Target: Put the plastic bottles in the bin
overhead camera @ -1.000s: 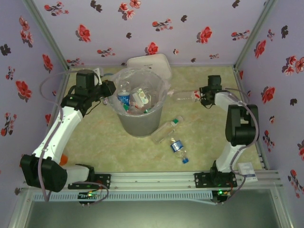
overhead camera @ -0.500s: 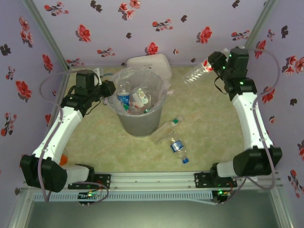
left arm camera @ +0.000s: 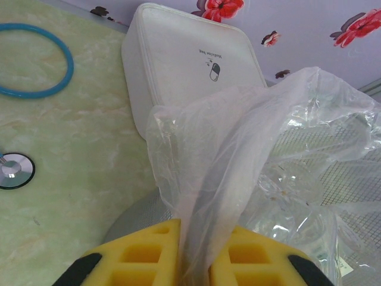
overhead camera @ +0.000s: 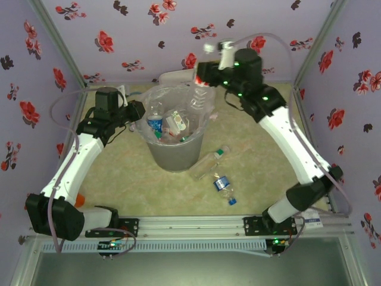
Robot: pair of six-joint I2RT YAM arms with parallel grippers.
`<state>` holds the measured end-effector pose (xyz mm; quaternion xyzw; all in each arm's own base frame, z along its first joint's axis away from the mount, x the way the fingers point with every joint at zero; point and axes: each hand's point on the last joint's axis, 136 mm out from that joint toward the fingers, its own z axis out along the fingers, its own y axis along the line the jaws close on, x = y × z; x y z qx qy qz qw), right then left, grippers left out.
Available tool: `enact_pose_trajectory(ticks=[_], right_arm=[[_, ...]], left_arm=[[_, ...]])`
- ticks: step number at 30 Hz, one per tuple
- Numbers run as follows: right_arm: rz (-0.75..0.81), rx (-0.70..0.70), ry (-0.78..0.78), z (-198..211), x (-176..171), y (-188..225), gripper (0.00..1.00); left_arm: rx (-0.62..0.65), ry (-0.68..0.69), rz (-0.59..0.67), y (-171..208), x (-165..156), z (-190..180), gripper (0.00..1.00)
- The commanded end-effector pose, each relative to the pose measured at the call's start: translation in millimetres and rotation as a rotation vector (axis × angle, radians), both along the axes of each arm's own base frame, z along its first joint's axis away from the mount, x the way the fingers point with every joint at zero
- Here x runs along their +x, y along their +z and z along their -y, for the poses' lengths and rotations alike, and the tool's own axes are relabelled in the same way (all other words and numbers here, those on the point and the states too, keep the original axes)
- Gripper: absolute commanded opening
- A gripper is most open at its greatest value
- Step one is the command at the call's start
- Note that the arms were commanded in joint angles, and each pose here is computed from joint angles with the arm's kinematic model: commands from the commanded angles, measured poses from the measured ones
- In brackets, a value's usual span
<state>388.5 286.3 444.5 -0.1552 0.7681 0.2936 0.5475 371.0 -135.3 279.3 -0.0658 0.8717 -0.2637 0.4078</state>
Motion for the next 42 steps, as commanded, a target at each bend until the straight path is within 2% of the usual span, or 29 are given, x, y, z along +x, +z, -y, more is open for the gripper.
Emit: enact_pose_trajectory(ticks=[1,6,9,19,24,28,33,38,42], right_arm=[[0.003,-0.259,0.047,-20.7,-2.5,-39.5,0.39],[-0.118,-0.505,0.155,-42.9,-7.9,-108.9,0.41],[-0.199,-0.608,0.209,-47.5,-15.4,-144.6,0.42],[-0.391,-0.674,0.387,-74.2,-41.9,-219.6,0.5],[-0.42,-0.726,0.441,-74.7,-54.9,-211.5,0.6],[-0.372,-0.783,0.423,-66.4,-57.7,-184.0,0.68],[-0.282,-0.773,0.368,-55.9,-56.1,-143.5,0.77],[-0.222,-0.765,0.295,-46.1,-49.7,-120.8,0.78],[-0.244,-0.789,0.296,-43.4,-51.0,-127.9,0.8]], left_arm=[[0.033,0.031,-0.075,-25.8,-1.0,-8.4,0.16],[0.041,0.03,-0.071,-22.5,-0.3,-9.0,0.16],[0.041,0.032,-0.069,-21.2,0.7,-9.0,0.16],[0.026,0.035,-0.062,-18.9,3.7,-7.5,0.16],[0.029,0.032,-0.063,-19.2,2.3,-7.5,0.16],[0.028,0.033,-0.064,-19.7,2.4,-7.8,0.16],[0.028,0.033,-0.06,-19.4,2.9,-7.7,0.16],[0.03,0.031,-0.061,-19.7,3.0,-7.3,0.16],[0.03,0.031,-0.062,-19.9,2.7,-7.4,0.16]])
